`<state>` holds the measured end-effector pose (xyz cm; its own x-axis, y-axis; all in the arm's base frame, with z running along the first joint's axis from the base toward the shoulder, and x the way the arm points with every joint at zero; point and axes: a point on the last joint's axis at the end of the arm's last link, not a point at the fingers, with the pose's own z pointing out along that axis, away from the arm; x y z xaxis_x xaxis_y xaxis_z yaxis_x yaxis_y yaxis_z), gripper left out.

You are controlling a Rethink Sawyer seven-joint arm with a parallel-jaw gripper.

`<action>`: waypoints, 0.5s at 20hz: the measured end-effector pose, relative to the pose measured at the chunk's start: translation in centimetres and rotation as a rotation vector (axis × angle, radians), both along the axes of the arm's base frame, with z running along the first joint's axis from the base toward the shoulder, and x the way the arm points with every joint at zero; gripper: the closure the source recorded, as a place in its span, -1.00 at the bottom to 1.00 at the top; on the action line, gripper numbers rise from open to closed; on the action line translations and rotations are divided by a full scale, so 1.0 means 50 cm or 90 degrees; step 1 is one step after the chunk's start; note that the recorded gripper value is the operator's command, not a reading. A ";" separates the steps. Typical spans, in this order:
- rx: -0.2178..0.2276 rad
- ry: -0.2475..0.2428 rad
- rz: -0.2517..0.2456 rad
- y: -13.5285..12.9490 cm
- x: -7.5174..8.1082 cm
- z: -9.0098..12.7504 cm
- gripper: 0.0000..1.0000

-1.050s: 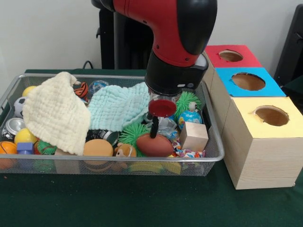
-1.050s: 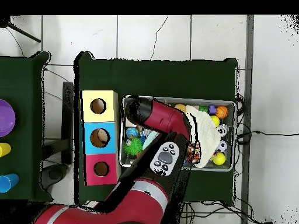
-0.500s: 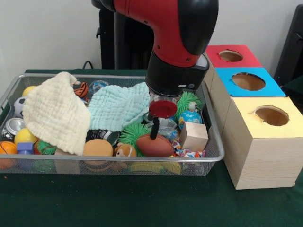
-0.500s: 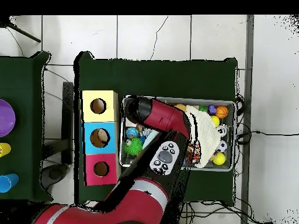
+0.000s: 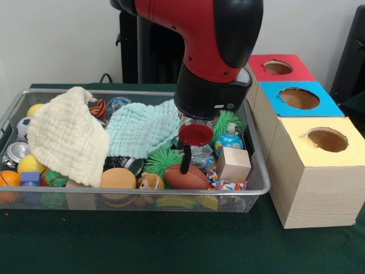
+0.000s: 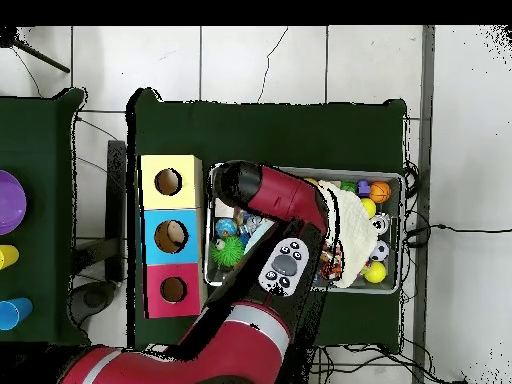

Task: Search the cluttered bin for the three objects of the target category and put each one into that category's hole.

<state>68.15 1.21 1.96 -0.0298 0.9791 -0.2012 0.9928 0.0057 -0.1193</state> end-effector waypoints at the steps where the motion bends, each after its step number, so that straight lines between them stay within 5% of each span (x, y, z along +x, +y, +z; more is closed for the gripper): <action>1: 0.002 0.001 0.001 0.002 0.005 0.003 -1.00; 10: 0.031 0.037 -0.002 0.026 0.027 0.042 -1.00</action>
<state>69.49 2.51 4.06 -0.0371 0.9879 -0.1507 0.9842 0.0100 -0.1770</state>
